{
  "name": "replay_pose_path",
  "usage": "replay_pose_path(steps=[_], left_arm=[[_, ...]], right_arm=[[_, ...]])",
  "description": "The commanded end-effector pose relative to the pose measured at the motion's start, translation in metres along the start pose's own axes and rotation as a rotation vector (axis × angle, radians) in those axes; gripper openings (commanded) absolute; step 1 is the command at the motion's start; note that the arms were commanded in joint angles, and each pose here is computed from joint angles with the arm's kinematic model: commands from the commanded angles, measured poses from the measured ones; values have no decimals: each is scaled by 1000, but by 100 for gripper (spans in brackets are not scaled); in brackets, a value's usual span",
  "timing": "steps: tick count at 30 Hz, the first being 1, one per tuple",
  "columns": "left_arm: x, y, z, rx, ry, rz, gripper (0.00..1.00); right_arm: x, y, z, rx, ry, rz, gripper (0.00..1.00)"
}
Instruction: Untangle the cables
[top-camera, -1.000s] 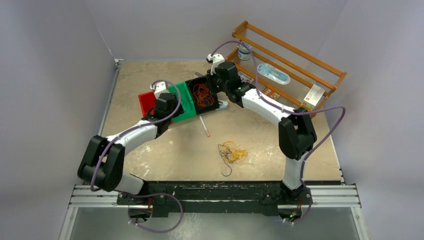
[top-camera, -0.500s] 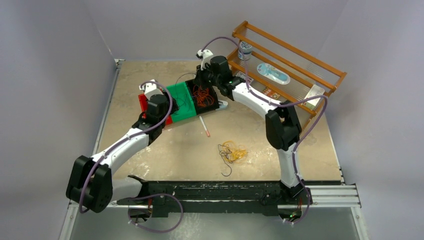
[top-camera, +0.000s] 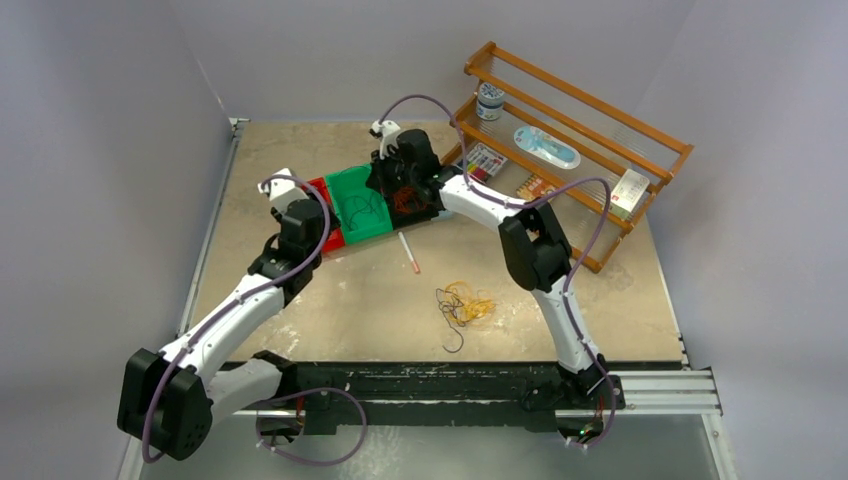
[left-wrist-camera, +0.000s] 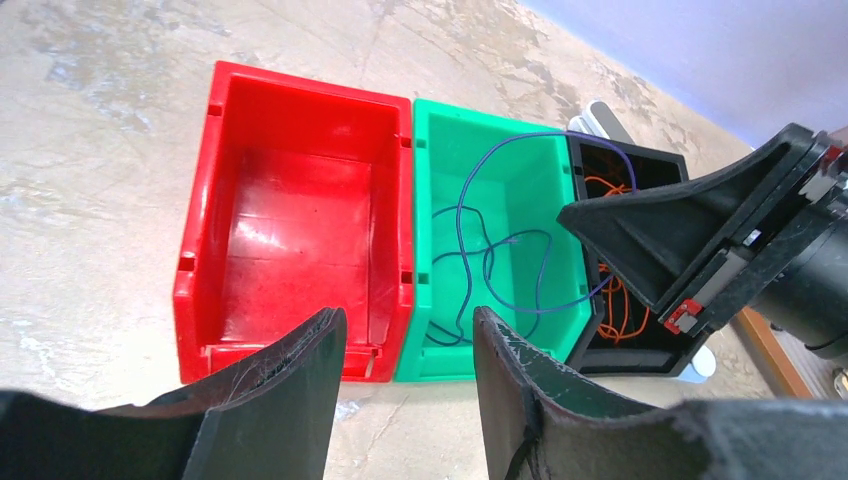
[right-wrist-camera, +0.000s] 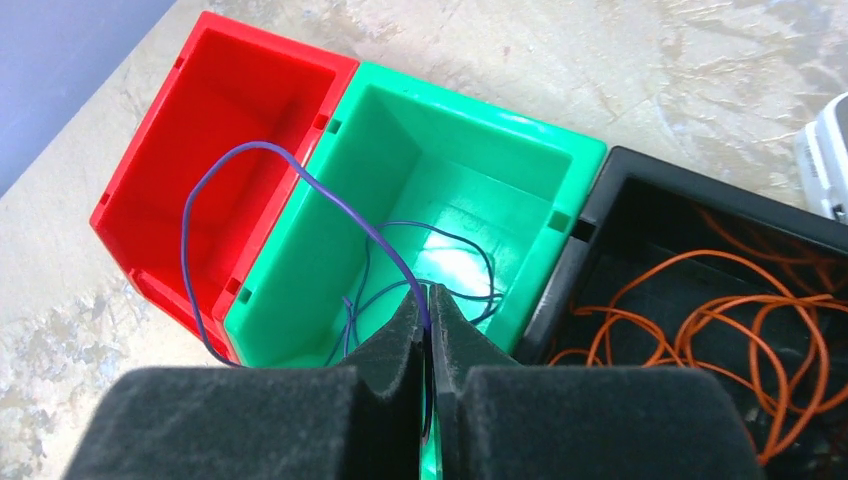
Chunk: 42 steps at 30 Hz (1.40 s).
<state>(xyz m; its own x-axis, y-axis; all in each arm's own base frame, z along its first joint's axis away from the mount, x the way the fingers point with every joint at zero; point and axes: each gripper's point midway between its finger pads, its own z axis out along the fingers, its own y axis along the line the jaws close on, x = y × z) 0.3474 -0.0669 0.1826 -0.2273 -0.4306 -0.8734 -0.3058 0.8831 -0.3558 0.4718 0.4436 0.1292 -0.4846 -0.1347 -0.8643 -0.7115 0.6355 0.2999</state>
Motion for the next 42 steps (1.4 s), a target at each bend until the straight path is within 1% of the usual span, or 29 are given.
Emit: replay_pose_path(steps=[1,3,6,7,10,18,22,27,30,33,37,42], left_arm=[[-17,9,-5,-44,-58,-16,49],[-18,10,-5,-47,-61,-17,49],[-17,9,-5,-47,-56,-16,49],[-17,9,-4,-48,-56,-16,49],[-17,10,-5,-50,-56,-17,49],[-20,10,-7,-52,-58,-16,49],[-15,4,-5,-22,-34,-8,49],[-3,-14,0,58,24,7,49],[3,-32,4,127,61,10,49],[10,-49,14,171,103,3,49],[5,-76,28,219,115,-54,50],[4,-92,49,193,126,-122,50]], right_arm=[[-46,25,-2,-72,-110,-39,5],[-46,30,2,-94,-107,-51,12],[-46,37,3,-116,-107,-70,26],[-47,38,2,-115,-111,-75,30],[-52,36,-3,-95,-124,-83,35],[-69,38,-28,-53,-171,-109,37],[-70,39,-45,-38,-172,-119,37],[-47,29,-65,24,-123,-128,36],[-38,20,-87,91,-129,-117,36],[-25,17,-108,114,-122,-89,36],[-4,21,-129,105,-112,-42,36],[28,22,-143,104,-79,18,35]])
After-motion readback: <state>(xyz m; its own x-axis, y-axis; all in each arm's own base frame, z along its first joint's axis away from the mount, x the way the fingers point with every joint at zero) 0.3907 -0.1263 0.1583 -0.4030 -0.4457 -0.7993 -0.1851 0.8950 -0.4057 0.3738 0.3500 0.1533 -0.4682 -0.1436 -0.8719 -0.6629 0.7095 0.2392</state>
